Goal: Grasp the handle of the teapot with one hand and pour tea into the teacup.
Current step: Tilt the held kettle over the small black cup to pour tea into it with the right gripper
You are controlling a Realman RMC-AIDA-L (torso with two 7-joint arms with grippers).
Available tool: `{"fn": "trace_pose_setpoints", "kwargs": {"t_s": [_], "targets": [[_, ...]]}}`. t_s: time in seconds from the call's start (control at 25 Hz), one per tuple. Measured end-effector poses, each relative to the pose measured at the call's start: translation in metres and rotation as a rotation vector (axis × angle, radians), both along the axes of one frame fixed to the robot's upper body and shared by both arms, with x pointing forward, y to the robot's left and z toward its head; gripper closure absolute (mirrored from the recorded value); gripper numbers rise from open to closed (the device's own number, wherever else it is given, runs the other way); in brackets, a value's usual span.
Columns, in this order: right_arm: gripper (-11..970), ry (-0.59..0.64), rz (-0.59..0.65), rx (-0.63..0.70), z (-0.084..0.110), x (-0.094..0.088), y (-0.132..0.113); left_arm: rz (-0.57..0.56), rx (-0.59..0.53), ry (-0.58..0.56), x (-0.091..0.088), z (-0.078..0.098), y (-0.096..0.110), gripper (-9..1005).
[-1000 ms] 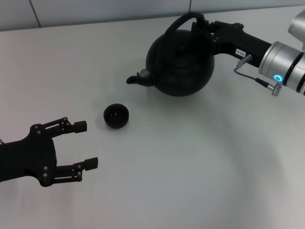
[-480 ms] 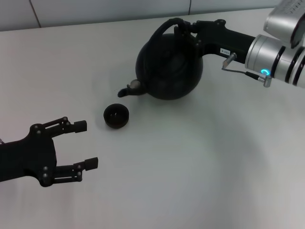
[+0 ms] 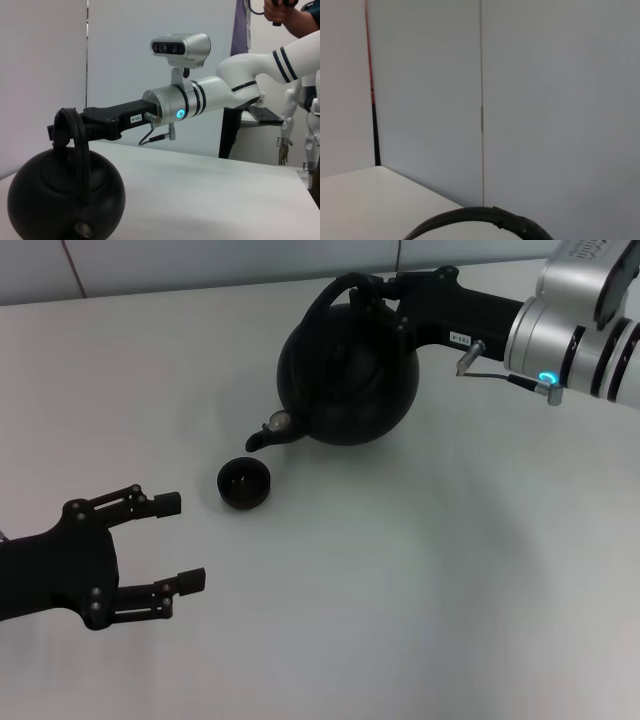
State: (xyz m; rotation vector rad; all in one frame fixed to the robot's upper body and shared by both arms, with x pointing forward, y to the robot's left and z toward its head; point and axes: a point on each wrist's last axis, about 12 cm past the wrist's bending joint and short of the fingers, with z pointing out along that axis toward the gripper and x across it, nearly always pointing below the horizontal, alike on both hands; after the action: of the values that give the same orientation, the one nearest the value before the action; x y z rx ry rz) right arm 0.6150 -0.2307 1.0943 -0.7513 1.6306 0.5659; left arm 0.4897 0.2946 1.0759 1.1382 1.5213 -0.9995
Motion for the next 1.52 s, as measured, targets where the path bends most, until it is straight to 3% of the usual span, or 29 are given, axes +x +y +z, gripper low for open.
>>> {"fn": "trace_pose_setpoints", "kwargs": {"t_s": [1.52], "targets": [[788, -0.135, 0.095, -0.184, 0.028, 0.019, 0.029, 0.024, 0.026, -0.019, 0.008, 0.001, -0.001, 148]]}}
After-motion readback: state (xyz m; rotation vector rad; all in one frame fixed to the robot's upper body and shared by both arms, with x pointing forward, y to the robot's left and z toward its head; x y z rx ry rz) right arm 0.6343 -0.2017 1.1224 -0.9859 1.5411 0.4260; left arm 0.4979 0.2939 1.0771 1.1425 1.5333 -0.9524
